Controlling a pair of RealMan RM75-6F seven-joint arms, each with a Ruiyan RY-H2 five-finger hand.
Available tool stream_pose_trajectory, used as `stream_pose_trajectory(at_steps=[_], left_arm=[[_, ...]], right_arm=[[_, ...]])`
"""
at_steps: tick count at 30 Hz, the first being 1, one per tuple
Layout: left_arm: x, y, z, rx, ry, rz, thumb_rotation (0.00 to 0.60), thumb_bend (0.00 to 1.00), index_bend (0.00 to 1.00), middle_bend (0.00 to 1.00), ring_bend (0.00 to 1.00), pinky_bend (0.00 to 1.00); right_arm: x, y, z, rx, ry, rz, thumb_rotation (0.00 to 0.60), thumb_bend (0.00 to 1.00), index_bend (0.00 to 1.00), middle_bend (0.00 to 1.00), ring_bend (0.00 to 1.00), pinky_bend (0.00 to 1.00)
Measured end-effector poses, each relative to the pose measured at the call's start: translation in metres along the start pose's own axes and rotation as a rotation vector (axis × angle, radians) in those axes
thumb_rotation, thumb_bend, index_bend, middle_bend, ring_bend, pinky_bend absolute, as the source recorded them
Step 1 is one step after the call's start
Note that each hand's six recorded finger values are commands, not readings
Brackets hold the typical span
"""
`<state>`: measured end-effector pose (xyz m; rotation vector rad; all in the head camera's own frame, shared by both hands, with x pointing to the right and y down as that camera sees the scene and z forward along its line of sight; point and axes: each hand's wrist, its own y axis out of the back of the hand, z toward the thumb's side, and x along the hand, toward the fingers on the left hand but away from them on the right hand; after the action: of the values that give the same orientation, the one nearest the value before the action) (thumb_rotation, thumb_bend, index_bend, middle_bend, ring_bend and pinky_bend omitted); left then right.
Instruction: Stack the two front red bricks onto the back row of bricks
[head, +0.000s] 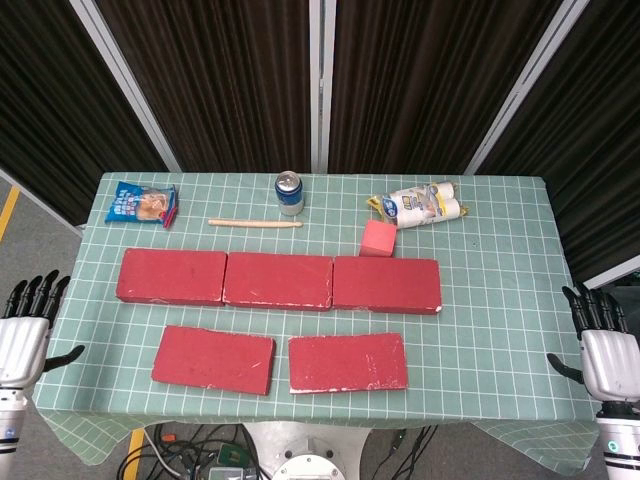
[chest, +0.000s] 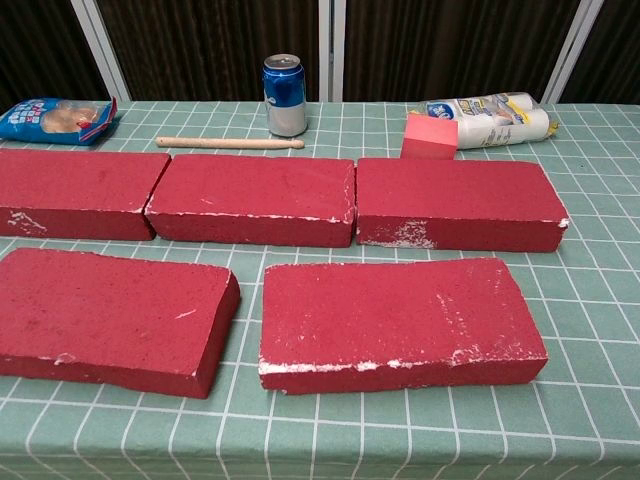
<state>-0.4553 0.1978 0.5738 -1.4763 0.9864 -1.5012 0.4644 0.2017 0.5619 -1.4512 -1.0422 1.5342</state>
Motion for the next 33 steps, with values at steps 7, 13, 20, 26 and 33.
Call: stream_pose_trajectory(at_steps=[7,13,20,26,33], left_arm=[[-0.001,0.0,0.003,-0.014,-0.008,-0.007,0.6,0.0,0.03,0.0,0.0,0.0],[-0.004,0.001,0.011,-0.036,-0.032,-0.027,0.6,0.0,0.03,0.0,0.0,0.0],[-0.012,-0.004,0.025,-0.061,-0.072,-0.081,0.6,0.0,0.03,0.0,0.0,0.0],[-0.026,-0.019,0.047,-0.094,-0.148,-0.176,0.6,0.0,0.03,0.0,0.0,0.0],[-0.032,-0.041,0.081,-0.123,-0.256,-0.308,0.6,0.0,0.03,0.0,0.0,0.0]], right_arm=[[-0.001,0.002,-0.001,-0.019,0.002,-0.002,0.6,0.06,0.0,0.0,0.0,0.0],[-0.001,0.003,-0.002,-0.025,-0.001,-0.002,0.6,0.06,0.0,0.0,0.0,0.0],[-0.002,0.006,0.002,-0.026,0.008,-0.014,0.6,0.06,0.0,0.0,0.0,0.0],[-0.002,0.012,0.001,-0.005,0.018,-0.024,0.6,0.06,0.0,0.0,0.0,0.0],[-0.005,0.013,-0.005,-0.009,0.005,-0.02,0.6,0.06,0.0,0.0,0.0,0.0]])
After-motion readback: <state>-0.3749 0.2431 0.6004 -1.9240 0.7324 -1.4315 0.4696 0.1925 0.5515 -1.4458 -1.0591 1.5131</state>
